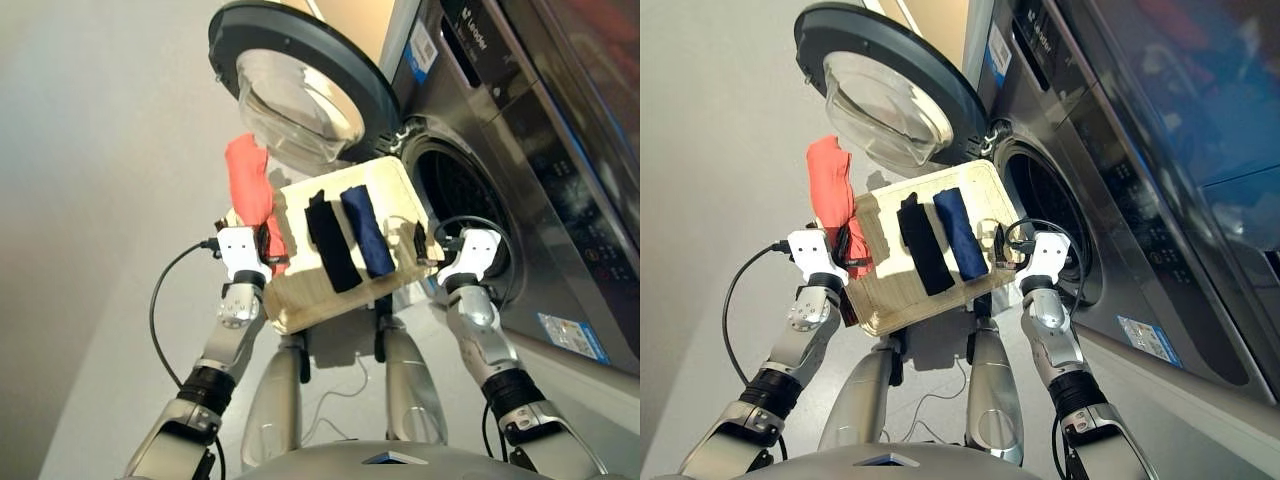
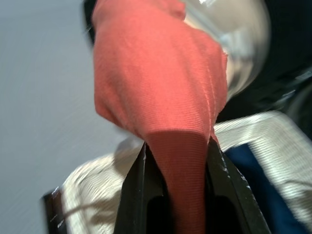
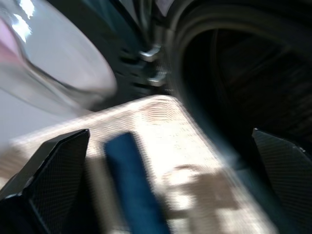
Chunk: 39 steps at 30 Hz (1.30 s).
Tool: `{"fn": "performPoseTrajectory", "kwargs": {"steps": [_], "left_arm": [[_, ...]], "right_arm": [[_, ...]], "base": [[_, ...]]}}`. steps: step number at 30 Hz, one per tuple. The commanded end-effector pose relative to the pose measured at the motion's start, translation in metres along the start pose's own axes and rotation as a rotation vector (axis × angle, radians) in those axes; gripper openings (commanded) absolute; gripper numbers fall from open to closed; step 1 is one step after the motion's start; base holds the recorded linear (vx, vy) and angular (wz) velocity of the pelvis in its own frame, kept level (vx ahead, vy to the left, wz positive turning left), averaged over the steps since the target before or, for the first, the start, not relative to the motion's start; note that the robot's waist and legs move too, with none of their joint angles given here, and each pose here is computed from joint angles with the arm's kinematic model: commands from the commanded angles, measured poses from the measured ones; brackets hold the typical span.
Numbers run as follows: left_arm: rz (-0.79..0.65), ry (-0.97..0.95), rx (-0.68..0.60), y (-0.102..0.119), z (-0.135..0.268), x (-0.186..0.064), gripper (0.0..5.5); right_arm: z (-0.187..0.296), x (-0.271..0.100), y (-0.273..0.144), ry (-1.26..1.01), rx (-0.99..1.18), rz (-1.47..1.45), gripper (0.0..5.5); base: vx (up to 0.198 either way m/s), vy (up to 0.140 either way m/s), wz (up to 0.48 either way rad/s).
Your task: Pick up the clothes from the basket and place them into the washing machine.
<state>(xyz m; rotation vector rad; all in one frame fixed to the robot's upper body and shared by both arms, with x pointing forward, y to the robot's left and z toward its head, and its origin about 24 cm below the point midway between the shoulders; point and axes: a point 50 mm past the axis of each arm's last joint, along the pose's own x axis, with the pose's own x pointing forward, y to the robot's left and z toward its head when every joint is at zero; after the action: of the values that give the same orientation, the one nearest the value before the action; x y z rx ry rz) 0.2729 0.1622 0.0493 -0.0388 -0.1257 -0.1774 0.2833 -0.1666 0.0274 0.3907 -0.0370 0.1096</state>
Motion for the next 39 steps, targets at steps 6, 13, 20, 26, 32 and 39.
{"fn": "performPoseTrajectory", "kwargs": {"steps": [6,13,20,26,32,39], "left_arm": [[-0.399,-0.151,-0.040,-0.006,0.046,-0.013,0.00],[-0.490,-0.111,-0.143,0.014,0.040,-0.022,0.00],[-0.627,-0.059,-0.323,0.011,0.031,-0.025,0.00],[-0.744,0.001,-0.387,0.006,0.024,-0.030,0.00],[-0.902,0.091,-0.400,-0.008,0.019,-0.033,0.00],[-0.948,0.128,-0.511,-0.033,0.004,-0.032,0.00]], "right_arm": [[-0.040,-0.009,0.028,0.194,0.448,0.252,5.50],[-0.041,-0.020,0.034,0.200,0.555,0.383,5.50],[-0.053,-0.037,0.057,0.306,0.657,0.546,5.50],[-0.059,-0.048,0.070,0.331,0.787,0.602,5.50],[-0.070,-0.052,0.075,0.426,0.782,0.638,5.50],[-0.062,-0.031,0.115,0.394,0.813,0.739,5.50]], "base": [[0.000,0.000,0.000],[0.000,0.000,0.000],[0.000,0.000,0.000],[0.000,0.000,0.000],[0.000,0.000,0.000],[0.000,0.000,0.000]]}}
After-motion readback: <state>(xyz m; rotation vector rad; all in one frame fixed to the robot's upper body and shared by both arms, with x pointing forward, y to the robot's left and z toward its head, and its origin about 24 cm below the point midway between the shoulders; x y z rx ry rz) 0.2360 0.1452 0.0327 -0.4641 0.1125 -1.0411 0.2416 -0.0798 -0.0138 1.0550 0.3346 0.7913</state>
